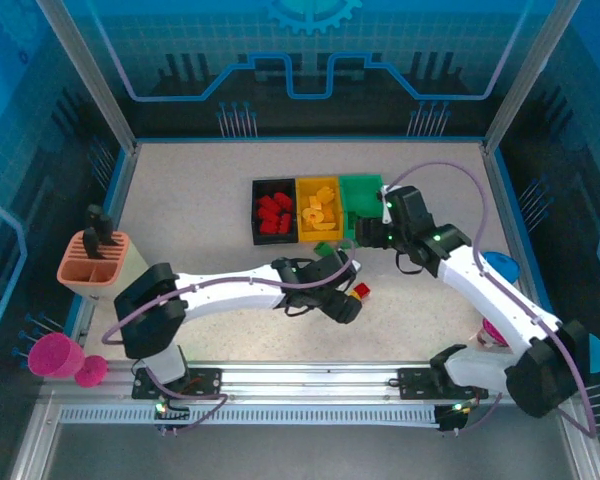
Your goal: Sort the legos into containers by color
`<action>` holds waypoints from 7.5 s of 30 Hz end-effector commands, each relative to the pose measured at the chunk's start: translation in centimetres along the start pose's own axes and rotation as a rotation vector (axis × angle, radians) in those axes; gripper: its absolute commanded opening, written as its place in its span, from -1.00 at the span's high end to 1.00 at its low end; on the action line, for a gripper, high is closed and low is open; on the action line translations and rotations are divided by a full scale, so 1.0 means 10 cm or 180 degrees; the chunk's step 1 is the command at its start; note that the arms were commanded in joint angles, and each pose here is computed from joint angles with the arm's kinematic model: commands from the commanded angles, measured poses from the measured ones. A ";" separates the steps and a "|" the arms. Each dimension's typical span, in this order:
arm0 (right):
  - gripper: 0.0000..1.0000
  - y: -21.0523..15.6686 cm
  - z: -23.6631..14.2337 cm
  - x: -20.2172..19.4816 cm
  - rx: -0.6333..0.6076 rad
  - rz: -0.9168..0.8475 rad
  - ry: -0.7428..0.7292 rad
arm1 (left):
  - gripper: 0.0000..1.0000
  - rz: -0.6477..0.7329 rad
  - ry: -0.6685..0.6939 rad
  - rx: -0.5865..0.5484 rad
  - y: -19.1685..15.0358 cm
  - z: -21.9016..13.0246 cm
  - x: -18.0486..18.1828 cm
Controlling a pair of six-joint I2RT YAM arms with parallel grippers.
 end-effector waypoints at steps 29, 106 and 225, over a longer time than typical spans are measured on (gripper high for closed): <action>-0.39 -0.24 -0.30 -0.30 -0.0271 0.0470 0.0210 | -0.38 0.0221 0.0405 0.0474 0.15 0.77 -0.11; -0.54 -0.99 0.10 0.01 0.0700 0.0074 0.0607 | -0.20 -0.1312 -0.0013 -0.1217 1.31 -0.74 1.53; -0.41 0.04 0.36 -0.22 0.0244 -0.0142 -0.0195 | -0.24 -0.0646 0.0568 -0.0009 0.24 0.12 0.65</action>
Point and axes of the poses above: each hand's point on the last joint's axis, 136 mm out from that joint toward the fingers, its own z axis out along the fingers, its own x axis along the line the jaws close on, y = z × x, the point moved 8 cm from there along -z, back along the fingers, and after that the axes turned 1 degree about -z, right-handed, at the moved point
